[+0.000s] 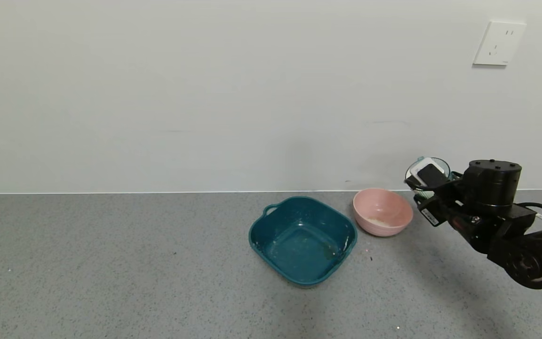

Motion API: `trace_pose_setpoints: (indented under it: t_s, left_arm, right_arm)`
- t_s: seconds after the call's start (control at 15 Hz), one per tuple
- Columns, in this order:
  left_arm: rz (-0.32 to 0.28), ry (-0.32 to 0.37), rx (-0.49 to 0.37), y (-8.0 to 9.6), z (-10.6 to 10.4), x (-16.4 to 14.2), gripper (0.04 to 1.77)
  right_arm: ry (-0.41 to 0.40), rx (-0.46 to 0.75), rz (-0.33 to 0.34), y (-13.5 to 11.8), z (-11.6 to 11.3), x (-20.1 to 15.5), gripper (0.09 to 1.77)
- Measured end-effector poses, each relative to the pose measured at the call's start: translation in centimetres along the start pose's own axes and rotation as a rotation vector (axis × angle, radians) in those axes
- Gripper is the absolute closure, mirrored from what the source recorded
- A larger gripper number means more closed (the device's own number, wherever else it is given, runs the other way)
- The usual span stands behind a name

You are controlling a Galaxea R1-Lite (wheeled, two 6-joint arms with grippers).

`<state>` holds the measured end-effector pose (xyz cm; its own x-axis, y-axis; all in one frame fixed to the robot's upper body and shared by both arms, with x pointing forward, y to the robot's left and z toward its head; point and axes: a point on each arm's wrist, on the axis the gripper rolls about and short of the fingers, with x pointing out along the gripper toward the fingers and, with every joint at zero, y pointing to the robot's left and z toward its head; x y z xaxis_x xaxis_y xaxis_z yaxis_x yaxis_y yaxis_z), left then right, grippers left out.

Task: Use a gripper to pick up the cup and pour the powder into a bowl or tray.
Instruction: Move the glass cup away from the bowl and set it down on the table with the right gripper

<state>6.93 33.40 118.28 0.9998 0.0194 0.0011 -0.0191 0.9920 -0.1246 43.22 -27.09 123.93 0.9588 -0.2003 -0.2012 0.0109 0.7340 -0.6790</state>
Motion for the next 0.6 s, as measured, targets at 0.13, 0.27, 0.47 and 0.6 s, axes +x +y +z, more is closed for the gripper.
trace_pose_setpoints:
  t_s: [0.13, 0.27, 0.47, 0.6]
  left_arm:
    - [0.000, 0.000, 0.000, 0.0, 0.0, 0.0, 0.09]
    - [0.000, 0.000, 0.000, 0.0, 0.0, 0.0, 0.09]
    - [0.000, 0.000, 0.000, 0.0, 0.0, 0.0, 0.09]
    - [0.000, 0.000, 0.000, 0.0, 0.0, 0.0, 0.09]
  right_arm:
    - [0.014, 0.101, 0.012, 0.0, -0.1, -0.3, 0.52]
    - [0.023, 0.180, 0.018, -0.1, -0.5, -0.6, 0.52]
    - [0.035, 0.251, 0.069, 0.0, -1.9, -1.1, 0.52]
    - [0.053, 0.306, 0.086, 0.0, -2.7, -1.3, 0.52]
